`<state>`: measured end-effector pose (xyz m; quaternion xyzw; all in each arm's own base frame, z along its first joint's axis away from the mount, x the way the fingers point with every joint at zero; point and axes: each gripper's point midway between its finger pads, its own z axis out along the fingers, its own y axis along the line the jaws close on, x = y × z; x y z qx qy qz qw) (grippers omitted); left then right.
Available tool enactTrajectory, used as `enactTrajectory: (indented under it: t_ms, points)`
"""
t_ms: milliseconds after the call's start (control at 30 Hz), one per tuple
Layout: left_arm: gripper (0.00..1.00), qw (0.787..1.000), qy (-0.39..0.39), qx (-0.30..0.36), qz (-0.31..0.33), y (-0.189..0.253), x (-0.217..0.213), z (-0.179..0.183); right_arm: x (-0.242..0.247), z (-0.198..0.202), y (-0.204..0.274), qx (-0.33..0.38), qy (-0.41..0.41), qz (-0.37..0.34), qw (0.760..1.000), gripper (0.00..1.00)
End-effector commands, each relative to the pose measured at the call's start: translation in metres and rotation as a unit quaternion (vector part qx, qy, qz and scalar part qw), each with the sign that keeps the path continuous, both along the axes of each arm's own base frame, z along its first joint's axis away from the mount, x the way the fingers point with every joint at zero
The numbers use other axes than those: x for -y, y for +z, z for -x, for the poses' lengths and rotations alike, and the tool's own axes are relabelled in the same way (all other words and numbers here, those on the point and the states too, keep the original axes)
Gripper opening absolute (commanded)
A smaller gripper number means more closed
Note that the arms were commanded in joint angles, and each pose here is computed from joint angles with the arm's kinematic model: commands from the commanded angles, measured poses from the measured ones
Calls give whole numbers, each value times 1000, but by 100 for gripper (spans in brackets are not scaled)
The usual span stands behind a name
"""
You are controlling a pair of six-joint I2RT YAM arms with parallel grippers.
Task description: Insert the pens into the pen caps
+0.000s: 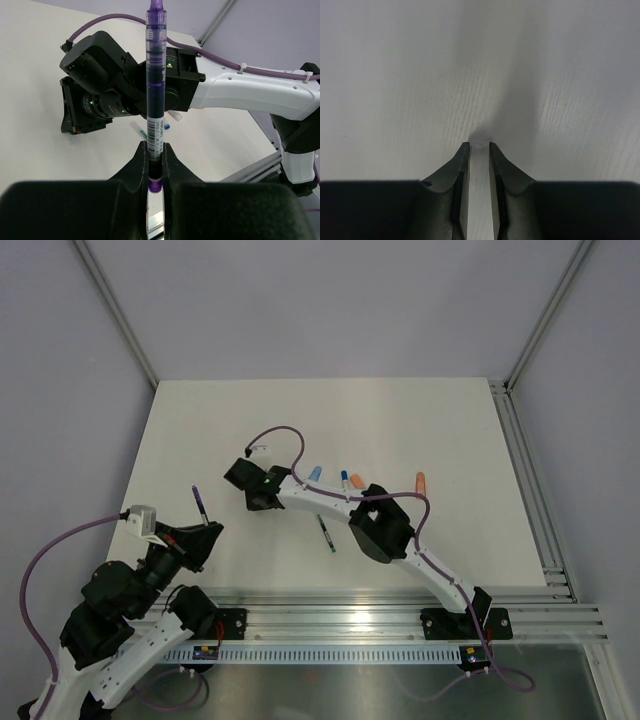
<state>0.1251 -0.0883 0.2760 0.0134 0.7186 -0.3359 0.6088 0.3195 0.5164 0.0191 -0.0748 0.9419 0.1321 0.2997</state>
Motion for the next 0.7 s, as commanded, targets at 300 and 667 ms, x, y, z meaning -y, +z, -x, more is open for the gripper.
enactTrajectory:
  t_ms: [300,667]
  points:
    - [0,997,-9,64,47,26,-10,15,85,45,-24,-25,56,118,991,25]
    - [0,998,-12,49,33,21,-3,9,116,65,-37,-48,72,156,984,37]
